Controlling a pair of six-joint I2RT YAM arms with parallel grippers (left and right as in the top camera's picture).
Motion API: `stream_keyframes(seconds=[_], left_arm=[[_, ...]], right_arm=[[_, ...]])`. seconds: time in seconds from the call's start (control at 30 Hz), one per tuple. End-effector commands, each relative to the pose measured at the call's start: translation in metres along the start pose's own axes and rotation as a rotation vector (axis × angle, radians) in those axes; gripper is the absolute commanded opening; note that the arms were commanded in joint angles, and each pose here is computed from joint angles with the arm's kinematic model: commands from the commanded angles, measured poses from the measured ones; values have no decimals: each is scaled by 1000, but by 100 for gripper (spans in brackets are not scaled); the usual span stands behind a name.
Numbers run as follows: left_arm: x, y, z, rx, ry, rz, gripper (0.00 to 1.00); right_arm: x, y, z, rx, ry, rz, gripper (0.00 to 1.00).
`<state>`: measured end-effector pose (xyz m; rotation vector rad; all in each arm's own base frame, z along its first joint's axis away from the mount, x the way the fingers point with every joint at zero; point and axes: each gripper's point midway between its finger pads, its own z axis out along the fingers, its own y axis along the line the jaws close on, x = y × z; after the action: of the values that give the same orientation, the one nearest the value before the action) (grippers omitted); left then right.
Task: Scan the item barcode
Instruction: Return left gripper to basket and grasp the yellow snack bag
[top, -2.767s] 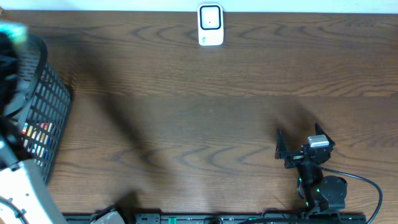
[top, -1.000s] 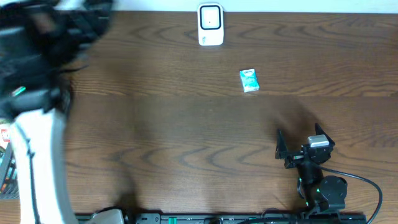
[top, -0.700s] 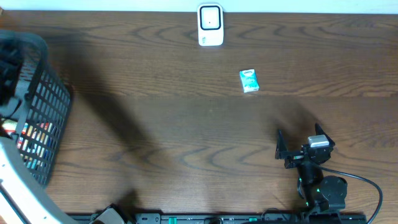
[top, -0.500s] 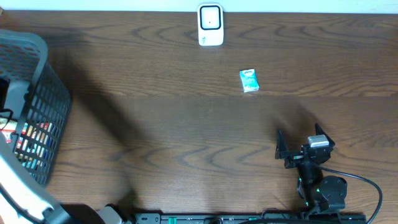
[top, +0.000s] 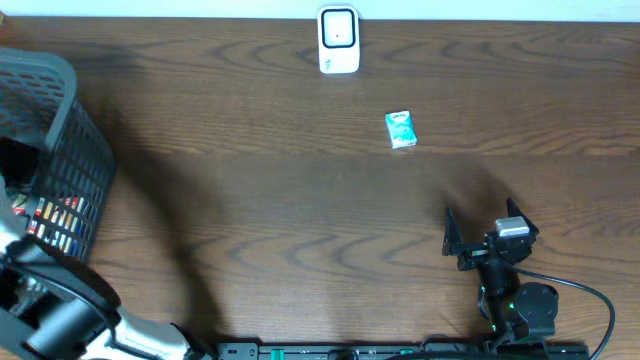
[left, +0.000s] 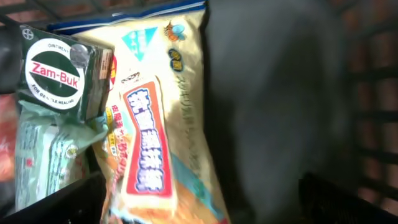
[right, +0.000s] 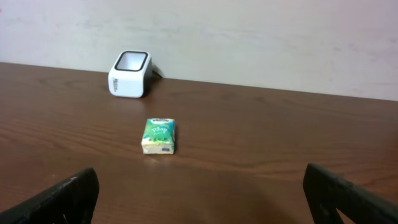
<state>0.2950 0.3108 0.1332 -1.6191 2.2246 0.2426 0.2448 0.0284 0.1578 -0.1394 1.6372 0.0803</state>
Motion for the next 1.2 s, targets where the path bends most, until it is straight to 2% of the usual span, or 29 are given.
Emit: stream_keyframes(seconds=[0.0,0.1,0.3,0.6,0.67,0.73,0.87,0.9,1.03,1.17], left_arm=[[4,11,26,-150,0,108,98],[6,4,36,-212,-23,194,98],[22,-9,60,-261,1,261,98],[45,13,83,-366,104,288,98],[46,16,83,-371,112,288,86],[47,18,82,-376,121,288,65],[50,24,80,-389,143,288,13],[50,25,79,-391,145,286,7],[28,21,48,-357,69,234,7],[-9,9,-19,-250,-136,-12,7]], right_arm=[[1,-1,0,4,1,-8,99],[1,-1,0,4,1,-8,99],[1,-1,0,4,0,-8,99],[1,-1,0,4,0,-8,99],[1,-1,0,4,1,-8,99],[1,-1,0,4,1,-8,99],[1,-1,0,4,0,-8,99],[1,-1,0,4,0,-8,99],[1,-1,0,4,0,-8,99],[1,-1,0,4,1,-8,99]])
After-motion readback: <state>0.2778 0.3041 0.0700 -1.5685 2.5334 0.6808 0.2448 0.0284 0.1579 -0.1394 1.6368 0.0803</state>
